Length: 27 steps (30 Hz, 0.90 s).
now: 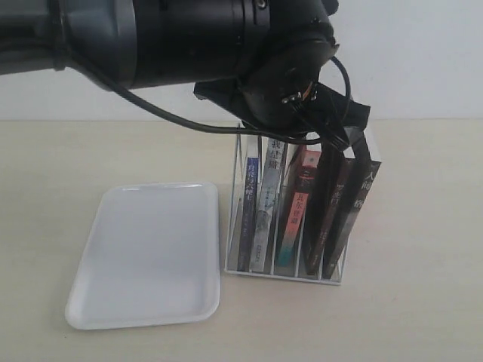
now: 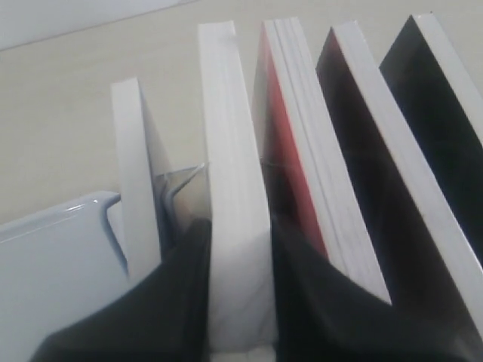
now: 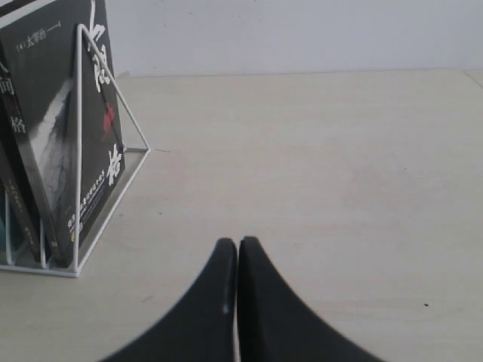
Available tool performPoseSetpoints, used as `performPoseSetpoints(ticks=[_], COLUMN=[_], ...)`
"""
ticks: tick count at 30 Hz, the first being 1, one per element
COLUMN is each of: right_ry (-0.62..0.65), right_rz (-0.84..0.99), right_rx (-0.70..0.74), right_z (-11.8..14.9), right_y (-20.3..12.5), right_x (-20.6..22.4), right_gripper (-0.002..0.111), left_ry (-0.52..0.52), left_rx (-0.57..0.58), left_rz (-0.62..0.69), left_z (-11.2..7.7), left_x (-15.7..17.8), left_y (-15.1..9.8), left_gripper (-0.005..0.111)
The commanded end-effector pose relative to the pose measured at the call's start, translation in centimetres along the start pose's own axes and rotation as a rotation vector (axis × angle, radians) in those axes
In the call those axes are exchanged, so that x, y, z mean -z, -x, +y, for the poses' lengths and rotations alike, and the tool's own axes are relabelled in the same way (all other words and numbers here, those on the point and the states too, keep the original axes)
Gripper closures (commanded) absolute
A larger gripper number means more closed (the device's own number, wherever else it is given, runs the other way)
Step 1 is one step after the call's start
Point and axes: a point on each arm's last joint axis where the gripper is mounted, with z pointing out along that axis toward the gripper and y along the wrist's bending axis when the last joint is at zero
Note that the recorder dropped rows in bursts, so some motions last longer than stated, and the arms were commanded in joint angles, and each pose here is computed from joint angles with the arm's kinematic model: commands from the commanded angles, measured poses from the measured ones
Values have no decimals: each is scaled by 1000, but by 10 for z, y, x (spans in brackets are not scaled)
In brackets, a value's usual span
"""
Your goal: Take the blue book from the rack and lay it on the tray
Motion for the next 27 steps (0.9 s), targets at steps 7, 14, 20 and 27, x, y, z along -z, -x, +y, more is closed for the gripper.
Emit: performPoseSetpoints(ticks=[7,14,20,27], right_ry=[-6,-6,-6,-6], right_rz=[-12,-12,-12,-12], right_rx=[-1,-1,-1,-1], right_z=[0,0,0,0], right_y=[1,1,1,1], right_x=[0,0,0,0], right_gripper=[108,108,108,108], left_ry=[-44,-12,-4,-24], left_rx=[-5,-83,-105,-82], left_rz=[221,287,286,250], left_z=[-9,-5,1,9], left_x=[-16,-13,-2,19], left_y=[-33,-38,-34,-23], left_gripper=[94,94,94,94])
